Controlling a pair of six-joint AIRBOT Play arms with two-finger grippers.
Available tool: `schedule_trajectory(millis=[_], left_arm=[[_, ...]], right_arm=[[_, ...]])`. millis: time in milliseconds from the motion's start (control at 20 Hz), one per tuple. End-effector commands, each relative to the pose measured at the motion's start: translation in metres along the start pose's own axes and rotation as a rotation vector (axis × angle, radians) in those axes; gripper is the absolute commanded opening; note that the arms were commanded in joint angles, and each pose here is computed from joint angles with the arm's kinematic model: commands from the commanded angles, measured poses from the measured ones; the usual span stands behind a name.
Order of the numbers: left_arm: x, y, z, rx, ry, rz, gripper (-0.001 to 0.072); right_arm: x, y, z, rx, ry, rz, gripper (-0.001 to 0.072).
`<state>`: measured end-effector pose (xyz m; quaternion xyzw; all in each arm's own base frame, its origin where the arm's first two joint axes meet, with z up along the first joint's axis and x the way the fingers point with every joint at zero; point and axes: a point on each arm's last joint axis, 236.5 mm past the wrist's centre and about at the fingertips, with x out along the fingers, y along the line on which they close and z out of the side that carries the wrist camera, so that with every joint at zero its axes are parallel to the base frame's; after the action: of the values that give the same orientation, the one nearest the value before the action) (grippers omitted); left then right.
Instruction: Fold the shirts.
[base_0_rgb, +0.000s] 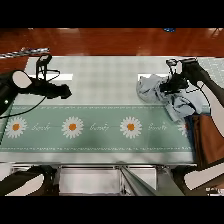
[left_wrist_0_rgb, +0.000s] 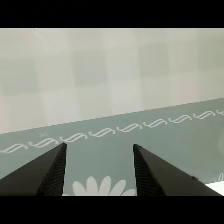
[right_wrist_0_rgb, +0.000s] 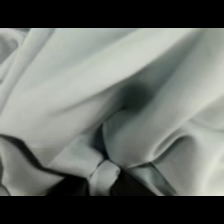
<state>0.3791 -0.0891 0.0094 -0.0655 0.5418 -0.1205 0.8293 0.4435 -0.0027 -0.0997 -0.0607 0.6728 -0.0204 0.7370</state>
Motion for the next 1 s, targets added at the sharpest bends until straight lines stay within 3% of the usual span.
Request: schedule_trajectory(millis=[0, 150, 350, 700, 950], left_arm=[[-0.038, 0.02, 0.01, -0.051, 0.014, 0.009, 0.0508], [-0.091, 0.024, 0.025, -0.124, -0.124, -0.028, 0.0508], [-0.118, 0.01, -0.004, -0.118, -0.195, -0.051, 0.0508], [-0.107, 0.009, -0.047, -0.132, -0.188, -0.047, 0.0508], [-0.112, -0.001, -0.028, -0.262, -0.265, -0.114, 0.0508]], right_arm=[[-0.041, 0.004, 0.016, -0.028, -0.07, 0.033, 0.0029], [-0.134, -0.007, 0.058, -0.01, -0.319, 0.028, 0.0029], [-0.286, -0.013, 0.082, 0.0, -0.665, 0.062, 0.0029], [-0.504, 0.007, 0.033, -0.076, -1.142, 0.207, 0.0029], [-0.544, 0.076, -0.017, -0.269, -1.195, 0.32, 0.0028]])
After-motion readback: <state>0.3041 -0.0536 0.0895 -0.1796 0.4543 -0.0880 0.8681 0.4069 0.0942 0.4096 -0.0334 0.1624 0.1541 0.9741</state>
